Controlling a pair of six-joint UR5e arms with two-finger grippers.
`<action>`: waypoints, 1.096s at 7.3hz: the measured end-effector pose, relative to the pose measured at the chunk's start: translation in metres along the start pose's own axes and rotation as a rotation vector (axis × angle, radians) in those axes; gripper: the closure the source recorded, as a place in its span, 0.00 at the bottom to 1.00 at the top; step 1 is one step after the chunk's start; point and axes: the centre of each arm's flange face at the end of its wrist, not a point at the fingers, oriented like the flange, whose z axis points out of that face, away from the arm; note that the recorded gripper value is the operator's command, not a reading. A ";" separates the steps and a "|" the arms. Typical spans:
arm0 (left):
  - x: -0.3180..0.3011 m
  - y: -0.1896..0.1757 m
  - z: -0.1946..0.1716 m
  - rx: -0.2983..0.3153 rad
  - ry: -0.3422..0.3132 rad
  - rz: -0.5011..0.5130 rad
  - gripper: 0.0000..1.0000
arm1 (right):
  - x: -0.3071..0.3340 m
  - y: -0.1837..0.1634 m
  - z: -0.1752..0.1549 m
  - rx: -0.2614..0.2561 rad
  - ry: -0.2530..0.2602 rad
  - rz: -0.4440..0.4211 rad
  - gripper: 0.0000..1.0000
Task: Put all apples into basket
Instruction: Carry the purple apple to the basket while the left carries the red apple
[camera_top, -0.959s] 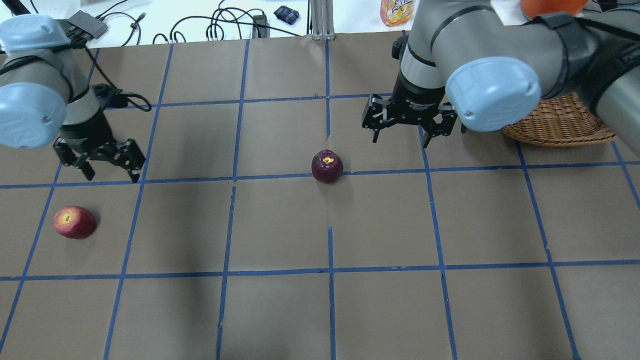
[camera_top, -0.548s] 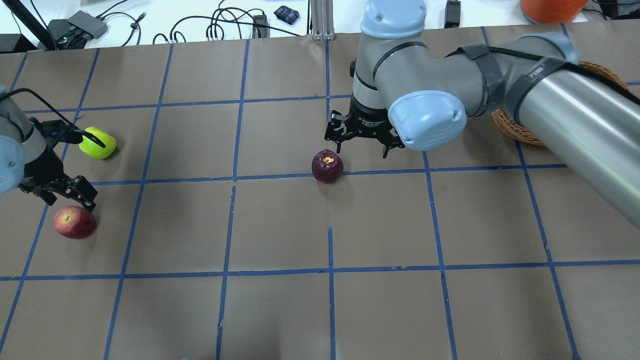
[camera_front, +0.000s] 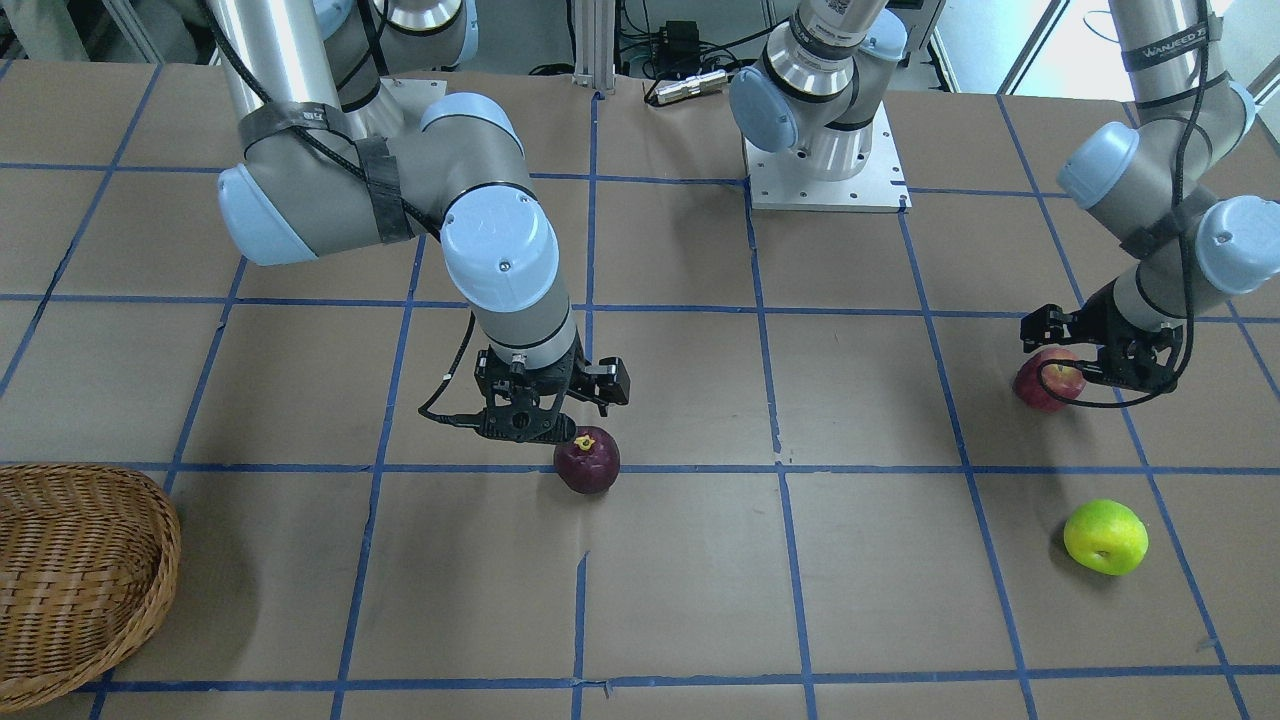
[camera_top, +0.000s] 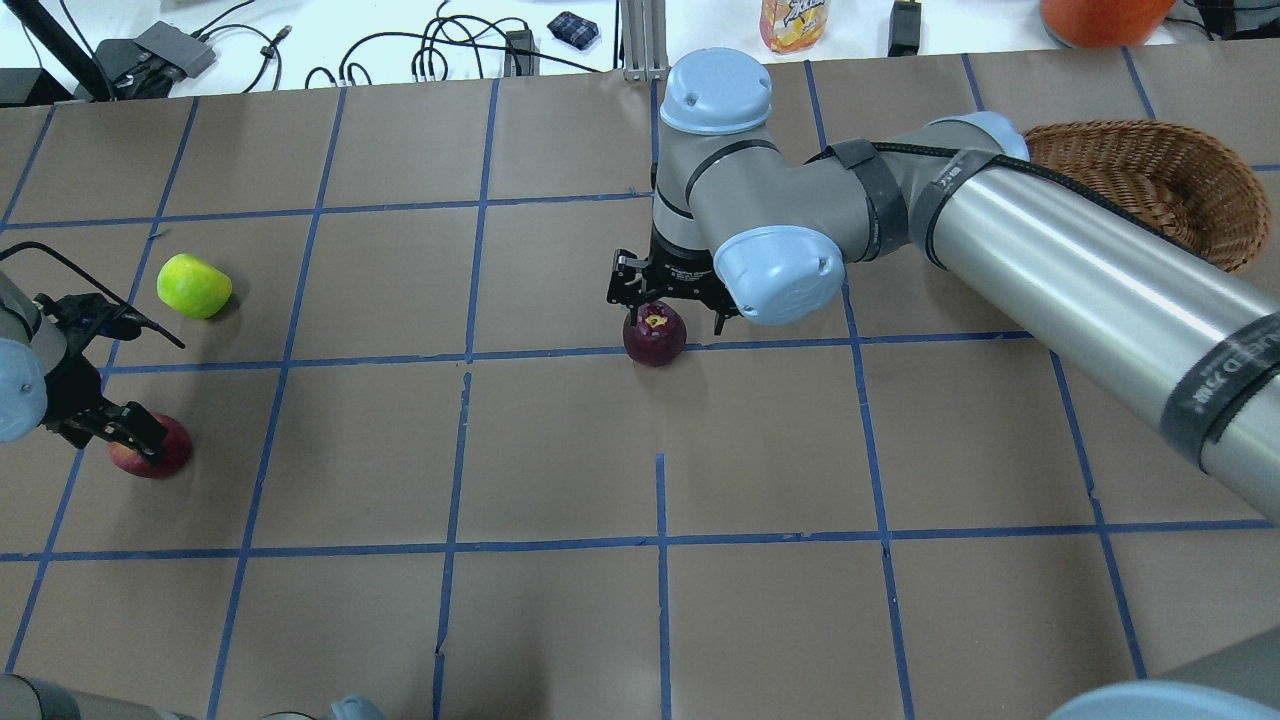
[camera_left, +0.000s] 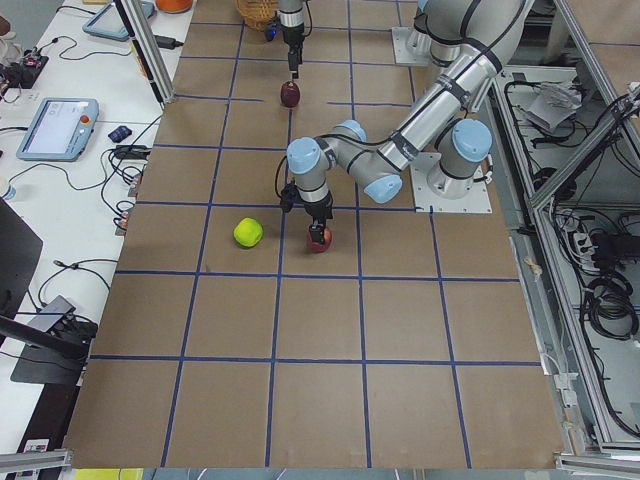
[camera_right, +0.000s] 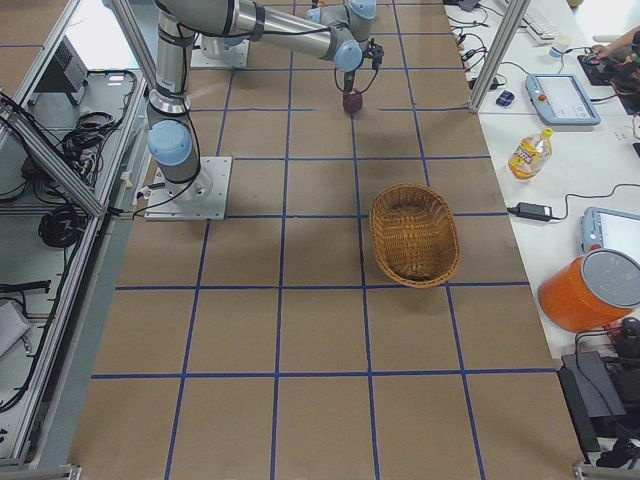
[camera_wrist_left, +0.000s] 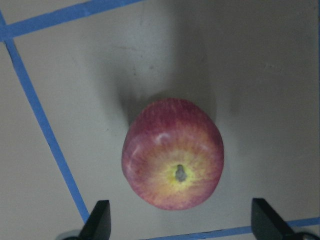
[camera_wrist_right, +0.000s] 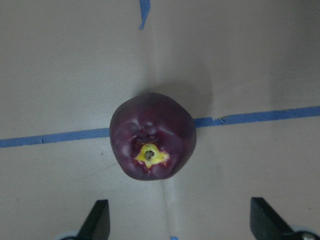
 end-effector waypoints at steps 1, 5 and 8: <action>-0.001 -0.005 0.008 0.011 0.005 -0.003 0.00 | -0.003 -0.003 0.009 0.005 -0.006 0.000 0.00; -0.007 -0.018 0.025 0.069 -0.006 -0.023 0.59 | -0.014 -0.014 0.049 0.014 -0.015 -0.014 0.23; -0.003 -0.024 0.011 0.083 -0.022 -0.053 0.61 | -0.021 -0.015 0.063 0.008 -0.039 -0.024 1.00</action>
